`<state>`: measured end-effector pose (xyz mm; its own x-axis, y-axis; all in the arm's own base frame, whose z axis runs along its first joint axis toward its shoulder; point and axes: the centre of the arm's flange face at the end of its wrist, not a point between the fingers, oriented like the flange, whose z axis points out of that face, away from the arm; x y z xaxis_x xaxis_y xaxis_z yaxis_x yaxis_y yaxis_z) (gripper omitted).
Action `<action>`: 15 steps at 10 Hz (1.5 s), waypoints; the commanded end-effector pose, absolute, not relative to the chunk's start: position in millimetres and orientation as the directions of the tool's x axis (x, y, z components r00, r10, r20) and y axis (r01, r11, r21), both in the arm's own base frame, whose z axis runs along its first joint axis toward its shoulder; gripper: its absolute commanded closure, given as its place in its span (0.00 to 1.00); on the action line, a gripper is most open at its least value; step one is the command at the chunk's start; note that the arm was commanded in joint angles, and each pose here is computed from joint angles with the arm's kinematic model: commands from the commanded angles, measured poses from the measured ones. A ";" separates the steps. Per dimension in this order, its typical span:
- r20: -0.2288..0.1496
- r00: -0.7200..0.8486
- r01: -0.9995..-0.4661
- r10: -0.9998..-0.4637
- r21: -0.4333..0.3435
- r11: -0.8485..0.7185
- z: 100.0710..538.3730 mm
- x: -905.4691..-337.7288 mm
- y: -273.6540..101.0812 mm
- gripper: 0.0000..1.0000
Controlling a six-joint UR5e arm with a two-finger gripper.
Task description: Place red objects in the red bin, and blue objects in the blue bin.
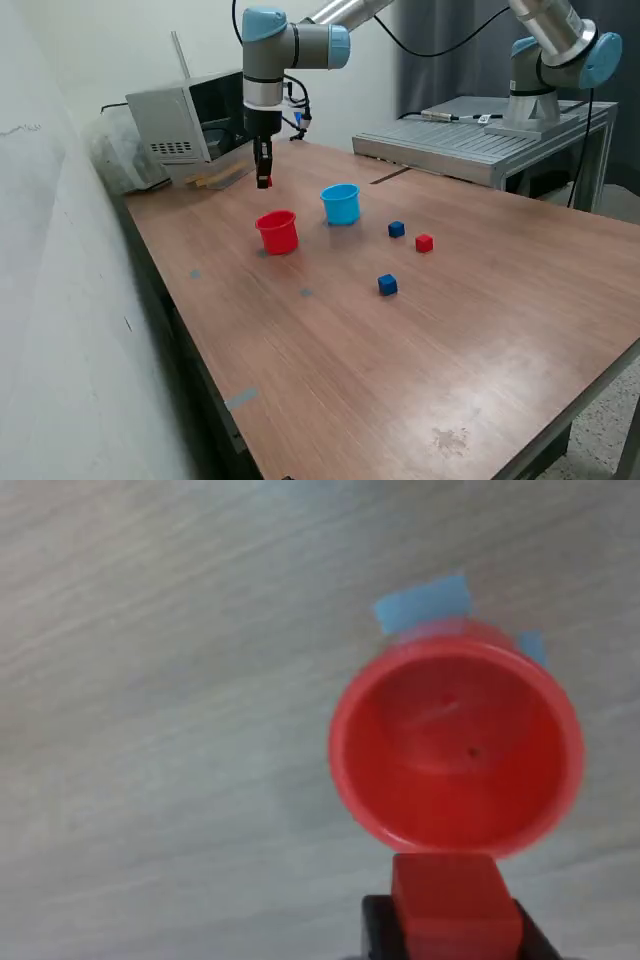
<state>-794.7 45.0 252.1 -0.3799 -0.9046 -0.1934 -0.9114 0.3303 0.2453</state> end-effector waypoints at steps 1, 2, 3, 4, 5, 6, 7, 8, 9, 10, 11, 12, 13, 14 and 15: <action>-0.201 -0.367 -0.925 -0.908 0.186 0.333 222.7 -780.2 40.2 1.00; -0.201 -0.364 -0.927 -0.910 0.178 0.331 216.7 -776.8 38.2 1.00; -0.198 -0.364 -0.925 -0.910 0.187 0.330 218.7 -777.4 36.9 1.00; -0.195 -0.363 -0.925 -0.911 0.194 0.327 219.6 -778.8 34.6 1.00; -0.196 -0.360 -0.927 -0.912 0.187 0.326 212.3 -779.9 33.6 1.00; -0.195 -0.354 -0.928 -0.915 0.194 0.318 210.1 -781.3 27.9 1.00; -0.195 -0.351 -0.930 -0.916 0.191 0.315 202.7 -782.5 25.7 1.00; -0.195 -0.349 -0.930 -0.916 0.191 0.314 201.2 -783.8 24.7 1.00; -0.194 -0.350 -0.929 -0.916 0.195 0.314 200.8 -785.8 25.0 1.00; -0.194 -0.351 -0.929 -0.916 0.198 0.314 201.3 -787.4 25.3 1.00; -0.192 -0.352 -0.927 -0.916 0.206 0.313 201.3 -789.5 25.7 1.00; -0.192 -0.355 -0.926 -0.915 0.210 0.315 201.9 -791.2 27.2 1.00; -0.190 -0.358 -0.923 -0.914 0.219 0.316 204.1 -793.1 28.7 1.00; -0.189 -0.363 -0.921 -0.912 0.224 0.320 205.8 -794.5 32.6 1.00; -0.189 -0.367 -0.919 -0.911 0.225 0.324 207.0 -794.3 36.3 1.00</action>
